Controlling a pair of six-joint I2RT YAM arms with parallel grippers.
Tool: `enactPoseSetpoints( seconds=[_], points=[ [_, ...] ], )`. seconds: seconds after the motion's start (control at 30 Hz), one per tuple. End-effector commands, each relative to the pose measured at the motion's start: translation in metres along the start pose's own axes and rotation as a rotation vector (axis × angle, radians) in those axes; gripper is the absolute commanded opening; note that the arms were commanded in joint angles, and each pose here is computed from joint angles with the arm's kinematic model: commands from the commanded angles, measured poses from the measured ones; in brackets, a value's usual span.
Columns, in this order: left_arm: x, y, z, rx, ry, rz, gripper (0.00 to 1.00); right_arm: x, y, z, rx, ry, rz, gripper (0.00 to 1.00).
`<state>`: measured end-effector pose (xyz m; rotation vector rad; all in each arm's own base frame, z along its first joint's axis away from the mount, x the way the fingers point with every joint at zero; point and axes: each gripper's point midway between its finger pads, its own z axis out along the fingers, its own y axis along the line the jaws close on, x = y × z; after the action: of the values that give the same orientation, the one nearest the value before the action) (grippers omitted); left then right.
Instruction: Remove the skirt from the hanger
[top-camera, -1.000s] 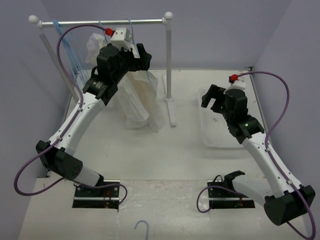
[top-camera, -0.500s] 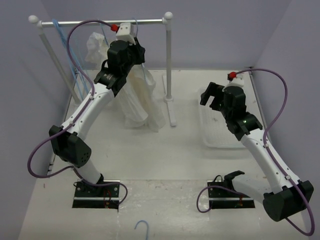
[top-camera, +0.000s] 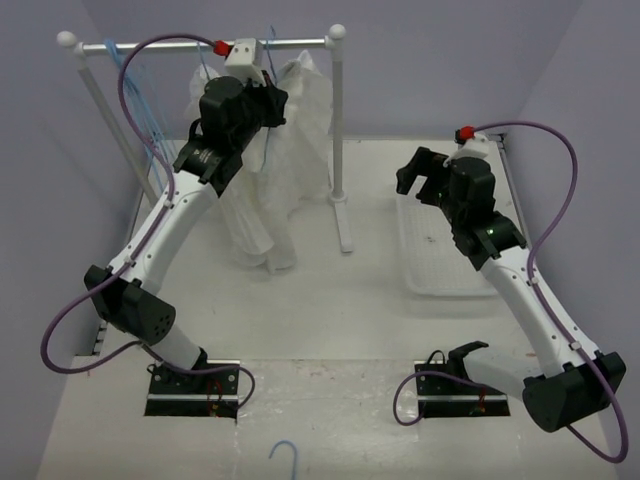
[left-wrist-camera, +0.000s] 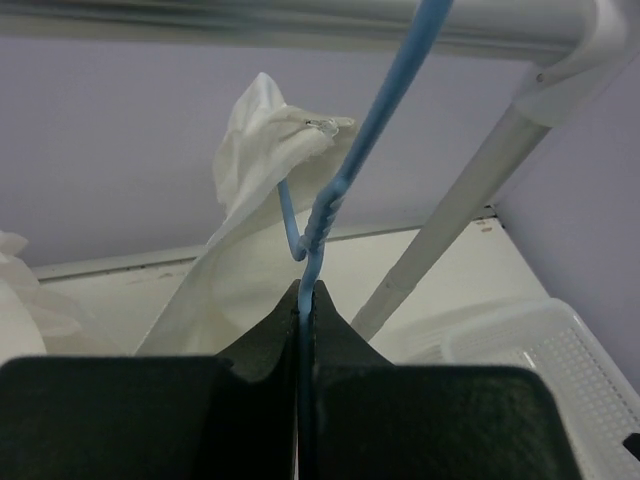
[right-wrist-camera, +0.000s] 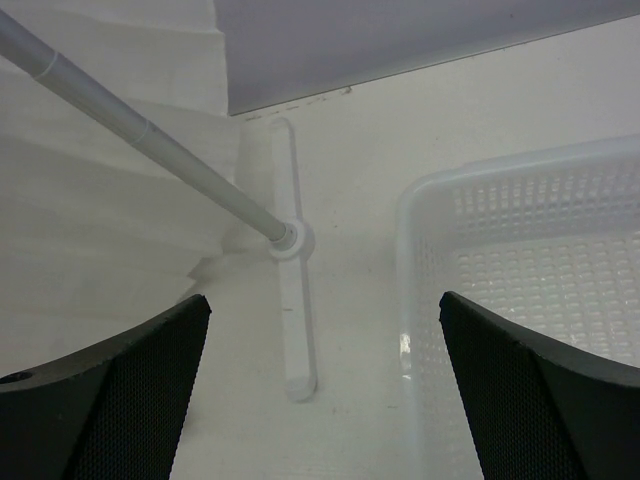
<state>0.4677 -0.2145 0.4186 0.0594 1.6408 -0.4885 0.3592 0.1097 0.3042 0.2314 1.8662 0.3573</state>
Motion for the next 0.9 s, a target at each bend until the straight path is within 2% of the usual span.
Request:
enactPoseSetpoints(
  seconds=[0.0,0.2,0.37,0.53,0.67,0.7,0.77,0.8,0.87],
  points=[
    [-0.095,-0.031,-0.049,0.102,-0.230,0.004,0.00,-0.020,0.015,-0.001,-0.058,-0.039,-0.013,0.99],
    [-0.101,-0.036,-0.076,0.136,-0.238,-0.010,0.00,-0.014,0.017,0.002,-0.078,-0.024,-0.030,0.99],
    [-0.087,-0.025,-0.095,0.096,-0.209,-0.024,0.00,-0.007,0.025,0.003,-0.136,0.001,-0.064,0.99],
    [-0.045,-0.020,-0.107,0.110,-0.088,0.000,0.00,-0.001,0.039,0.003,-0.234,0.008,-0.118,0.99],
    [-0.011,-0.032,-0.130,0.221,0.003,0.027,0.00,0.008,0.060,-0.001,-0.393,0.015,-0.265,0.99],
    [0.008,-0.029,-0.135,0.227,0.059,0.038,0.00,0.011,0.067,-0.003,-0.429,0.017,-0.292,0.99],
    [0.020,-0.029,-0.150,0.238,0.089,0.042,0.00,0.017,0.073,-0.004,-0.479,0.014,-0.387,0.99],
    [0.041,-0.024,-0.155,0.236,0.145,0.050,0.00,0.019,0.079,-0.004,-0.501,0.009,-0.414,0.99],
    [0.045,-0.027,-0.174,0.266,0.147,0.042,0.00,0.028,0.088,-0.006,-0.569,0.007,-0.506,0.99]
  ],
)
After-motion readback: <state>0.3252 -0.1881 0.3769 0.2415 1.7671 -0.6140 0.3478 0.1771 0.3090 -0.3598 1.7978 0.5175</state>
